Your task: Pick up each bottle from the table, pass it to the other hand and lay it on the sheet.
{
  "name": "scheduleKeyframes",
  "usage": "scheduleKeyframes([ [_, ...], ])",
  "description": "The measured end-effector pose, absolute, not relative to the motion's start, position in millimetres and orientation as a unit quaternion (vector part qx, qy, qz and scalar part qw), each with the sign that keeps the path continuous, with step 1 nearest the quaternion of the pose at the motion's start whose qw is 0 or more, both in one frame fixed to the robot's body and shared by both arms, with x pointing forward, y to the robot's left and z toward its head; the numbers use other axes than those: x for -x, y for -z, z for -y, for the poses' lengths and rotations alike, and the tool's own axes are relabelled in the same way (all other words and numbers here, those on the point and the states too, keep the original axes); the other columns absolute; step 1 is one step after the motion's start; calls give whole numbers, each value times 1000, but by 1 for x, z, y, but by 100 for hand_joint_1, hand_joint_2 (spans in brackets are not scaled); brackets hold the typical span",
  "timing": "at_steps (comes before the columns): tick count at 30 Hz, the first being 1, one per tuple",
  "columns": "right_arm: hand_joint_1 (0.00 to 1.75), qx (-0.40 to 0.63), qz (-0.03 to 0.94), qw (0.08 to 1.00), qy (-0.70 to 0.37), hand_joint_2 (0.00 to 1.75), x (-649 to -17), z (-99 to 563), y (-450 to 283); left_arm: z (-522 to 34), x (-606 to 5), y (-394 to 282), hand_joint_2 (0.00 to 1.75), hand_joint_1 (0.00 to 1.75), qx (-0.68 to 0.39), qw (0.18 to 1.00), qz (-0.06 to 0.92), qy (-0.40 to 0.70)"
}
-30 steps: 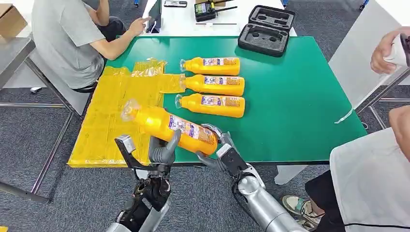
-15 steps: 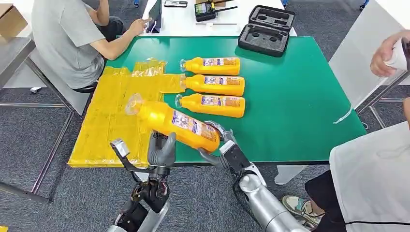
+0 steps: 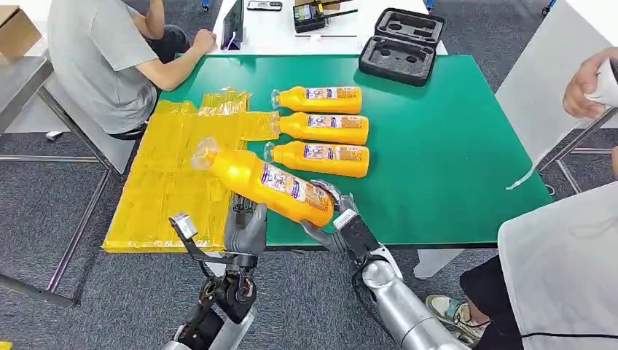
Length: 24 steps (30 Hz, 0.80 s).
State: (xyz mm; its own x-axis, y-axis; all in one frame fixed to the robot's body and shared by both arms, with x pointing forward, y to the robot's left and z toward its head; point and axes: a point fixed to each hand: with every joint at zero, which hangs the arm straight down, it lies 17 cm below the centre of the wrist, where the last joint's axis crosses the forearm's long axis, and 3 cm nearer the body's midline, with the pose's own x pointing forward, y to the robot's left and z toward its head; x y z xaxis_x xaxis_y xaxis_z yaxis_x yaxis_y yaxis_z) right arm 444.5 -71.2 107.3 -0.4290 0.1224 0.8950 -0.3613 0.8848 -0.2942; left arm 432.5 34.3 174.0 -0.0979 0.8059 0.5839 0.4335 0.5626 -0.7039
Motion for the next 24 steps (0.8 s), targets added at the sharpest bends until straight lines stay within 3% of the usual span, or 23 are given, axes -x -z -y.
scheduleKeyframes([
  [1,168,-71,814,528,-231,175,-444,71,-107,-32,-432,-174,175,0,432,516,718,-179],
  [24,171,-121,806,542,-205,175,-434,66,-107,-5,-424,-181,175,0,451,520,710,-148],
])
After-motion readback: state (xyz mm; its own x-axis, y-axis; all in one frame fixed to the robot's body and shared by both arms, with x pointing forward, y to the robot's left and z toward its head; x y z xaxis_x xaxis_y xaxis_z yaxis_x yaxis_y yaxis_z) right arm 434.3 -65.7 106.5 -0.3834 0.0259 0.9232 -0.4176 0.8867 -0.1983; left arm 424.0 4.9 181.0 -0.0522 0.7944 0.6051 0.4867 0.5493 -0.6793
